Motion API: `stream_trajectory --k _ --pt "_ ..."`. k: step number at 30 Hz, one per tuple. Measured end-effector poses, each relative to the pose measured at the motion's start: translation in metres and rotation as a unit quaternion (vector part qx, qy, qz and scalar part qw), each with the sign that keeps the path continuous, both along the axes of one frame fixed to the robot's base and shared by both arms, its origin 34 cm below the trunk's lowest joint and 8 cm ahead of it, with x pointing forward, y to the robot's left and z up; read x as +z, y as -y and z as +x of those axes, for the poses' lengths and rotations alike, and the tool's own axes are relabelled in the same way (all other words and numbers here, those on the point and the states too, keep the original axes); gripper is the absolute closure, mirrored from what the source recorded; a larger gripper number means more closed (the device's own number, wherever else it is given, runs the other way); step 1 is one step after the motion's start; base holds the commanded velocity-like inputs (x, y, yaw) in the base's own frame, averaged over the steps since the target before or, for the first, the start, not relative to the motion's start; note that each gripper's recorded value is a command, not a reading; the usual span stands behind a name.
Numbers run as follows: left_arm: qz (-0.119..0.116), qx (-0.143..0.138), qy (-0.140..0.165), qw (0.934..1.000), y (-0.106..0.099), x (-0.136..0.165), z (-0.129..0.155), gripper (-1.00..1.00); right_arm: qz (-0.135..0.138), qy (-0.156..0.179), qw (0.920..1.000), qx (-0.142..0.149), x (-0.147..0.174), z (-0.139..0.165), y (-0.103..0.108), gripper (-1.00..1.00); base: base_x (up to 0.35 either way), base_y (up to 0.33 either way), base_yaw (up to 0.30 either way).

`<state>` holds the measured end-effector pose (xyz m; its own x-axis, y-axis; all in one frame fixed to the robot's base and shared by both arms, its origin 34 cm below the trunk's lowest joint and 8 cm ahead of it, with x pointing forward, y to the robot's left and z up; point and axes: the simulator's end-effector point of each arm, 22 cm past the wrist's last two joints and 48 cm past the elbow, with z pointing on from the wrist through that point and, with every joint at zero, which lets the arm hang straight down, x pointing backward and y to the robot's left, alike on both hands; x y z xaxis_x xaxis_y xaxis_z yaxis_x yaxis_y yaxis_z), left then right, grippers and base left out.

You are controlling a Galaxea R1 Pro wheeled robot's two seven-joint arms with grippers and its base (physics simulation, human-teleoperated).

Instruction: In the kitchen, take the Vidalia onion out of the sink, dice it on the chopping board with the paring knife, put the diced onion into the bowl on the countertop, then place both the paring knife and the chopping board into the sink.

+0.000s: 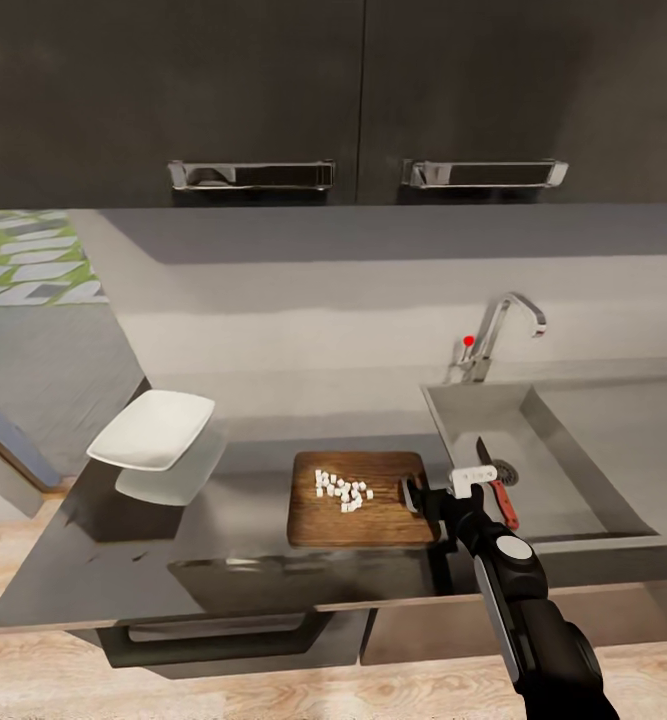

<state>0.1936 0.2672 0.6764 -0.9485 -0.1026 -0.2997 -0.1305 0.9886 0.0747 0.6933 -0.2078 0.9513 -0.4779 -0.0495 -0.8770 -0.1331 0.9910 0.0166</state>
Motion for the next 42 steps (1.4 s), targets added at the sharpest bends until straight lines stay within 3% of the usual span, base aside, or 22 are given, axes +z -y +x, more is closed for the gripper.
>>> stream_trajectory --k 42 --pt "0.000 0.000 -0.036 0.9994 0.000 -0.005 -0.024 -1.00 0.000 -0.034 0.9994 0.000 -0.039 -0.005 0.000 -1.00 0.018 -0.018 0.000"
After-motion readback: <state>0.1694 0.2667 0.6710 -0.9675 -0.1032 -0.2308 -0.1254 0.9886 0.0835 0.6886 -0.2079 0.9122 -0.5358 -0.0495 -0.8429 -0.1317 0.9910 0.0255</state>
